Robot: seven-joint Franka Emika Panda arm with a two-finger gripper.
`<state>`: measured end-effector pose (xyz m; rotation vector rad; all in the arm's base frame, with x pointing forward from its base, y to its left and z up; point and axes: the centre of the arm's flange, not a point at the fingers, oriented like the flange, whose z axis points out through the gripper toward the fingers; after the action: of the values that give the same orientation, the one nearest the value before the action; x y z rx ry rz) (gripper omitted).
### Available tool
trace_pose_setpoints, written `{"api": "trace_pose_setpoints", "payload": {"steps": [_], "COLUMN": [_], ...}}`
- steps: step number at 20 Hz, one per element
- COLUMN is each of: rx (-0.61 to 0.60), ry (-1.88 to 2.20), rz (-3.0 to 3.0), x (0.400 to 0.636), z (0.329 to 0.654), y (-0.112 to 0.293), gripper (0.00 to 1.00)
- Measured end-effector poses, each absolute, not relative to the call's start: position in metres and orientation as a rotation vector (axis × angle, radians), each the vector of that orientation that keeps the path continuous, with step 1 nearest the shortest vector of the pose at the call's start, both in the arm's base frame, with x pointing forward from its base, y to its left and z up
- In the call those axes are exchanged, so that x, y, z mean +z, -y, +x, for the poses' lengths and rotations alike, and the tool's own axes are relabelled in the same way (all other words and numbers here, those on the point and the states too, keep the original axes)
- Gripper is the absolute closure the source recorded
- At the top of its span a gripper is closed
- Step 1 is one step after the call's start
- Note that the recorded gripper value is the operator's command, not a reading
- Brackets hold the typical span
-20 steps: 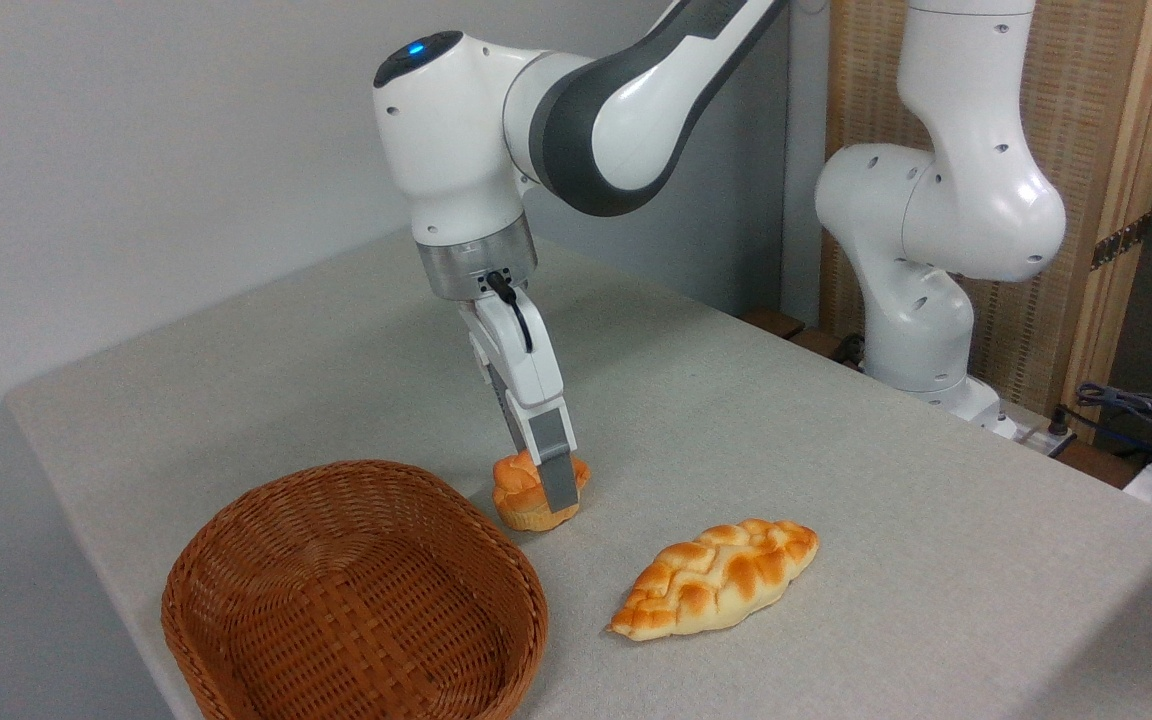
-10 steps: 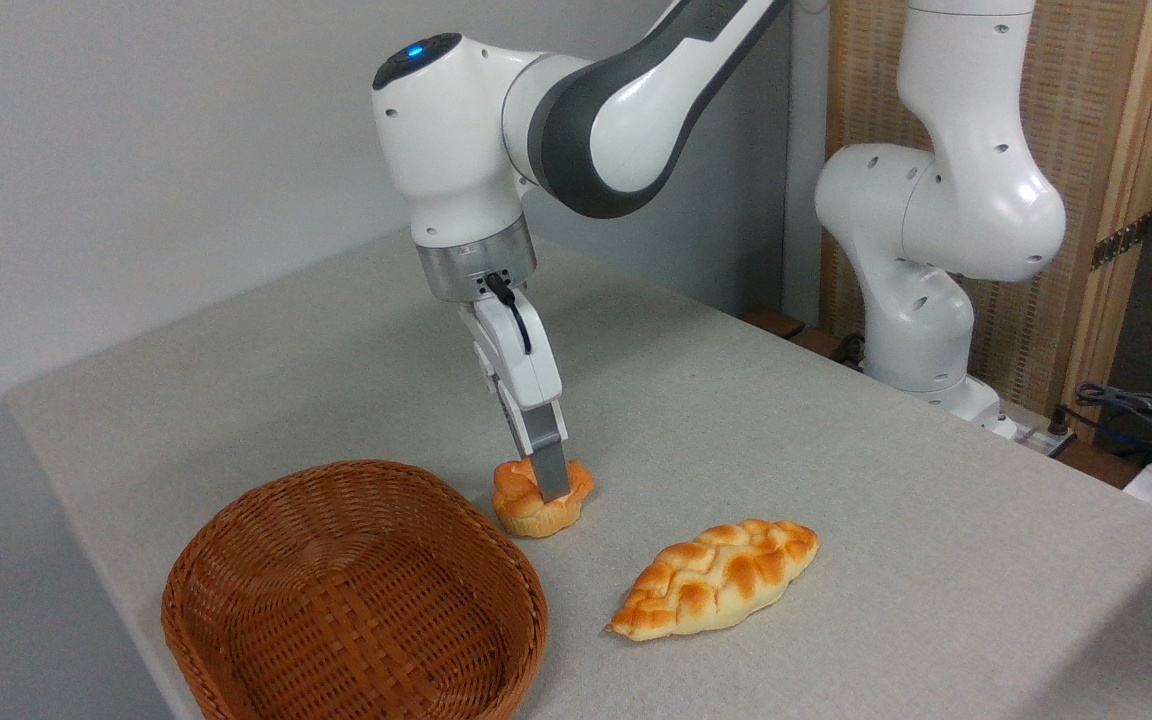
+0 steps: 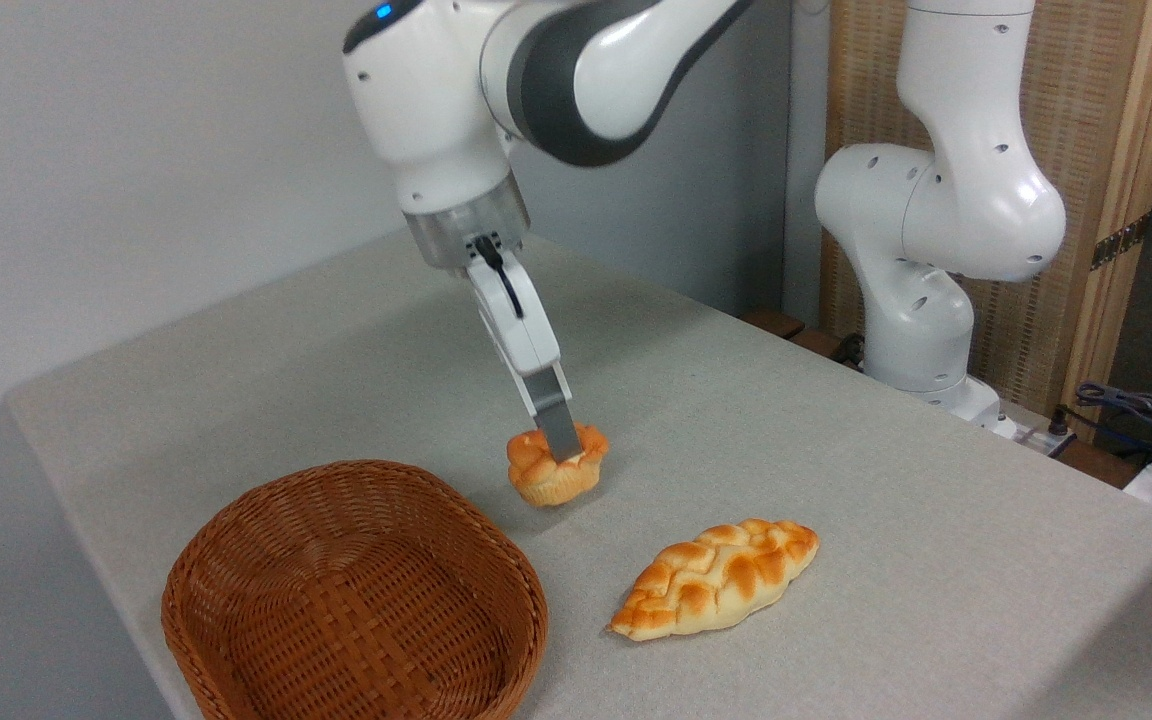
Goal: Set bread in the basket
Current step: 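Lift the held bun and carry it over the wicker basket, then lower the bun into the basket and open the gripper to release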
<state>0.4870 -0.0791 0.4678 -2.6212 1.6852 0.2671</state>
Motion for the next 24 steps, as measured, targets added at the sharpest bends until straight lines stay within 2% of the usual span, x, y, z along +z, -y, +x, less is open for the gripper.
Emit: {"api": "trace_pose_setpoints", "payload": {"steps": [5,8,11,12,13,14,19,24], "rx": [0.104,0.014,-0.039,-0.055,-0.079,-0.105,-0.188,-0.183], "ry": [-1.644,-1.607,-1.569,-1.566,-1.567,-1.568,-1.606,-1.651], "rz": [-2.659,-2.686,-2.721,-2.725,-2.724,-2.720,-2.696,-2.686], "x": [0.518,0.538,0.543,0.541,0.537,0.532,0.507,0.496], "z": [0.511,0.541,0.572,0.581,0.591,0.600,0.622,0.624], "y": [0.064,0.064,0.065,0.066,0.067,0.069,0.092,0.109], "gripper": [0.65,0.61,0.48,0.32,0.05,0.00,0.00,0.00]}}
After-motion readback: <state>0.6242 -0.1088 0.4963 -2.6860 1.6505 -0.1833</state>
